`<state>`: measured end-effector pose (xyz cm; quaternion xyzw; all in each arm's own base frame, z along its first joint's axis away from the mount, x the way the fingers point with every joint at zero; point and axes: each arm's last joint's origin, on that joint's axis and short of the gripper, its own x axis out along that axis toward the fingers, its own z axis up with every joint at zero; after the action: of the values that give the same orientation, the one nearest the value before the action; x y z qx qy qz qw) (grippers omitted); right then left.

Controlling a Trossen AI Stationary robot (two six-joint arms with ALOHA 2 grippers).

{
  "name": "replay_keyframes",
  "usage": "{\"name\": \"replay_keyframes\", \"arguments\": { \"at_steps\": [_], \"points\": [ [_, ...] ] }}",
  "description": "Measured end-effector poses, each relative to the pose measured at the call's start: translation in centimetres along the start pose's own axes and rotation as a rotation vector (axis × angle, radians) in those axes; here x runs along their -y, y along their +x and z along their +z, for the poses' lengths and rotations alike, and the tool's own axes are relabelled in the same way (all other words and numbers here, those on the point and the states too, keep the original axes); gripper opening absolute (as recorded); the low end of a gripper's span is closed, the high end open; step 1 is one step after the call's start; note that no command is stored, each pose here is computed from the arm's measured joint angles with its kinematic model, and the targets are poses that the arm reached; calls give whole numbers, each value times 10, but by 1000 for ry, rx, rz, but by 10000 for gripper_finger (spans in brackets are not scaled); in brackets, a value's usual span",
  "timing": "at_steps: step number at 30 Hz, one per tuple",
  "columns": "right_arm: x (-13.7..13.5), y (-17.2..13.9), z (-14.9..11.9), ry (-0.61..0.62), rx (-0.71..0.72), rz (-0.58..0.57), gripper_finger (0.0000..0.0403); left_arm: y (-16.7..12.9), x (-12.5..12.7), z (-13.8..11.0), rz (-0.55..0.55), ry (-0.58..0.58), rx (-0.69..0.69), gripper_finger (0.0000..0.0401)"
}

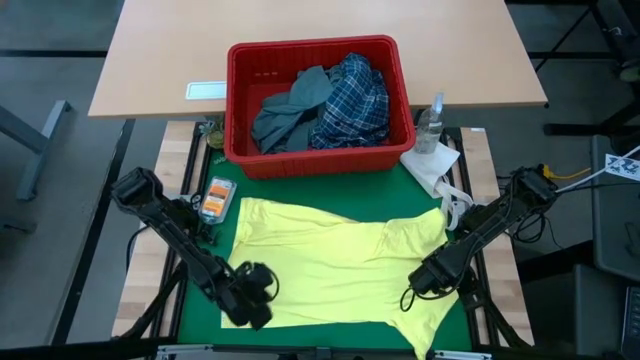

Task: Fold Laundry from Bin
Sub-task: Fold the yellow shirt

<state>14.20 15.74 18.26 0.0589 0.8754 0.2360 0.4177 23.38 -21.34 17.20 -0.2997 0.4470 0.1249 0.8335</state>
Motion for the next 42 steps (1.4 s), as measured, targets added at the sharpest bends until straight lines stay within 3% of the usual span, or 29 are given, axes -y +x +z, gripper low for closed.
{"name": "replay_keyframes", "arguments": {
  "at_steps": [7,18,26,33,42],
  "points": [
    [1,0,0,0,7,-18,169,14,-17,43,105,8,125,37],
    [2,0,0,10,18,-59,229,27,-74,109,391,-57,131,32],
    [1,-2,-4,30,-14,-67,253,21,-107,117,606,-82,4,11],
    [-11,-27,-19,-9,66,-195,253,21,-111,119,621,-90,-6,2],
    [-19,-40,-28,38,172,-211,253,34,-124,104,658,-93,-65,2]
  ]
}}
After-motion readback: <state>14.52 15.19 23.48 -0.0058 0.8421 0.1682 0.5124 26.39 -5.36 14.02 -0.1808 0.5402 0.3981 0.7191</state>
